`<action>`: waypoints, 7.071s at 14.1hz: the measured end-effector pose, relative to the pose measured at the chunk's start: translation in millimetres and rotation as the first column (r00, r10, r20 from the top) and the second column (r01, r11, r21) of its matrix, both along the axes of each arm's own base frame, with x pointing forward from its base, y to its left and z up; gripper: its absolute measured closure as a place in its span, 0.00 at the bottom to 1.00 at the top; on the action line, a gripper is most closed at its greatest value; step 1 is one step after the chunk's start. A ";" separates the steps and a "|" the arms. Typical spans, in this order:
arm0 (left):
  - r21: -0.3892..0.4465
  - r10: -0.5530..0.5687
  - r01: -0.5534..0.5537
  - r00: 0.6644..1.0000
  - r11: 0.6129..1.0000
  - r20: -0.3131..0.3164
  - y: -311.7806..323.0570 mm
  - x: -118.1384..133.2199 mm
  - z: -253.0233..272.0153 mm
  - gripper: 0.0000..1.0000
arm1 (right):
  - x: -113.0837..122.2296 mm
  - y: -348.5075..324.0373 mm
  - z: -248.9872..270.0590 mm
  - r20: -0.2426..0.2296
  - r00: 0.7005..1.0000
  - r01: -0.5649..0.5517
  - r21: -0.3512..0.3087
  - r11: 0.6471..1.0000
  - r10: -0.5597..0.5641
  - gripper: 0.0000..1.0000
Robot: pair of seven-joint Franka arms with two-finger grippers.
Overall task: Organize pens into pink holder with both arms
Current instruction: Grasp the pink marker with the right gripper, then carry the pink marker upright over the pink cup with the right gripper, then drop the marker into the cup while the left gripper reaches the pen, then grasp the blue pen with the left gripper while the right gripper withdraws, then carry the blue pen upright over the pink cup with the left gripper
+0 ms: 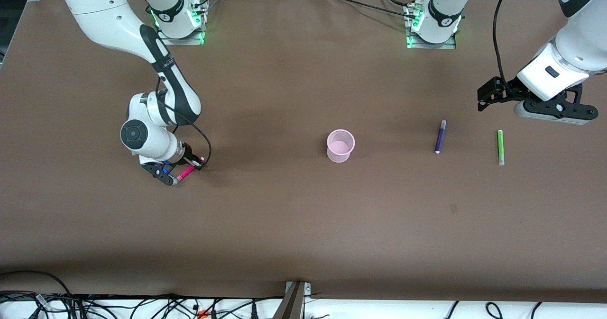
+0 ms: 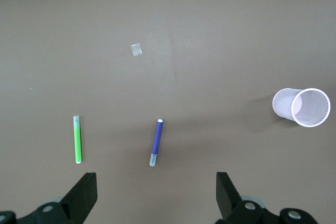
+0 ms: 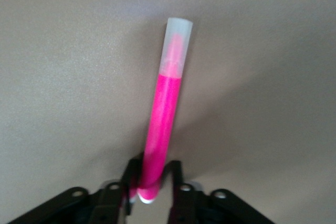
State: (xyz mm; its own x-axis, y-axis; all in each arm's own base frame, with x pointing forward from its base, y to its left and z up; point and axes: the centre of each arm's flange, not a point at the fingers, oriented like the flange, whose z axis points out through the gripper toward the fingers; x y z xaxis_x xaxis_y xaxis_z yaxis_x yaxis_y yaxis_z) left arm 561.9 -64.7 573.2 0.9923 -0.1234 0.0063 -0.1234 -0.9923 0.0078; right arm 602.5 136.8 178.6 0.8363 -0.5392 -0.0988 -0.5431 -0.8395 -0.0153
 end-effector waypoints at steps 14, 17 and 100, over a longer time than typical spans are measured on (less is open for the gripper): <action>0.000 0.000 0.000 1.000 1.000 -0.001 0.0 0.2 -0.3 0.00 | 13.9 105.6 140.8 -0.458 0.888 0.236 0.506 0.829 0.027 0.82; 0.000 0.000 0.000 1.000 1.000 -0.001 0.0 0.2 -0.3 0.00 | 8.0 145.0 154.1 -0.536 0.844 0.368 0.602 0.709 0.016 0.82; -0.663 -0.648 0.646 0.697 0.379 0.308 -245.2 79.4 -173.8 0.81 | -62.6 -141.2 439.7 0.014 0.802 -0.596 -0.030 0.802 0.597 0.00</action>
State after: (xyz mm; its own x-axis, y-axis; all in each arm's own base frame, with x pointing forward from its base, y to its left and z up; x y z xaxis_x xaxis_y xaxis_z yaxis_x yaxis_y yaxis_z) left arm 641.3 -309.9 399.3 0.6136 -0.6857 0.3915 -0.7243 -0.2914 0.6249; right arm 539.9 -4.4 618.3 0.9954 0.0647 -0.0711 0.0650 -0.9979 0.0027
